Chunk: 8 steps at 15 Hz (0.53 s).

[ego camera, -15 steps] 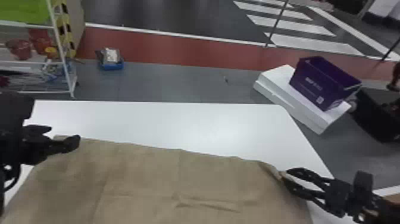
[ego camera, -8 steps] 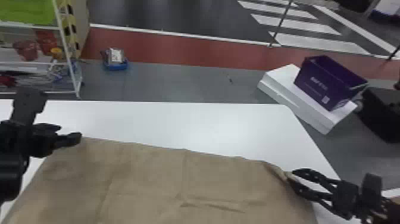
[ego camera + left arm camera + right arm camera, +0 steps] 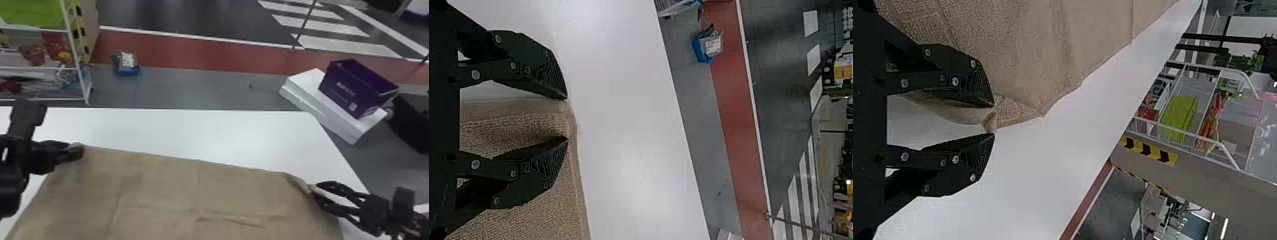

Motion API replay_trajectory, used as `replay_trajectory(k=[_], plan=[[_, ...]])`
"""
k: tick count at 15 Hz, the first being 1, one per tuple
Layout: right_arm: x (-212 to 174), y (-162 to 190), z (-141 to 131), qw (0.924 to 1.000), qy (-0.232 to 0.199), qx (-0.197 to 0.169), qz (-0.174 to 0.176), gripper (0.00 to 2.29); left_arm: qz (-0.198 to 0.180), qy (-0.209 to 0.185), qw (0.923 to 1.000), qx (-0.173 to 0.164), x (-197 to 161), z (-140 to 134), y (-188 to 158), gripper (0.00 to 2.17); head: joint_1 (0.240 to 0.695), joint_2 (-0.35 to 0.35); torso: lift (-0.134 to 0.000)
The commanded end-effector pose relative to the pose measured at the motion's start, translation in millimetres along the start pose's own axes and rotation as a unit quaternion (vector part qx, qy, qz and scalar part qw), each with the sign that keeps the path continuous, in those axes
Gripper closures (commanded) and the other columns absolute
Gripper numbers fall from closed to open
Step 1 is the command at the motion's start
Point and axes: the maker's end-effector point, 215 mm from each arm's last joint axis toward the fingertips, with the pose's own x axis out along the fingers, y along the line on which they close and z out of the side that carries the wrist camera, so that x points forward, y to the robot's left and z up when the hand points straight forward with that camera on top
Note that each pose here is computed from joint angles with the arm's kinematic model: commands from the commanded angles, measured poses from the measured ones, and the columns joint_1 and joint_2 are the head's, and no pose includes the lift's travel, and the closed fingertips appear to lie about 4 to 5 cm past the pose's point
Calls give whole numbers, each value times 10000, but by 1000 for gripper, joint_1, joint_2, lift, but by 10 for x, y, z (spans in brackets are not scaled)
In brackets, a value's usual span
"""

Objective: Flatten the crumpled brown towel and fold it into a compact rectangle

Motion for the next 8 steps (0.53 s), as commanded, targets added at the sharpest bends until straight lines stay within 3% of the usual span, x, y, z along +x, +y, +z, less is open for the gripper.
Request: replay_trajectory(k=[1,2,3,4,5,8], plan=[[0,2,-3,10000,1,4,-1,788,28,-14,10000,-3,5,11,7,728,695,-262,-124],[-5,-10,0,10000,-4,7,-19,788,72,-11,10000,2,2,6,26,731,695,-262,-124],[-15,-47,18,10000,-34,-10,-92,788,71,-3,10000,1,0,-9,22,890,695,-259,-124],[-28,-139,72,9996,-105,-58,-239,788,142,4,9999,-9,-11,-53,50,1214,695,-258,-124],[-35,-282,152,9991,-177,-86,-370,788,231,-38,9997,23,-22,-34,85,1345,695,-259,-124],[-55,-593,476,9972,-419,-281,-543,788,375,-309,9988,-32,-216,100,217,1342,695,-259,-124]])
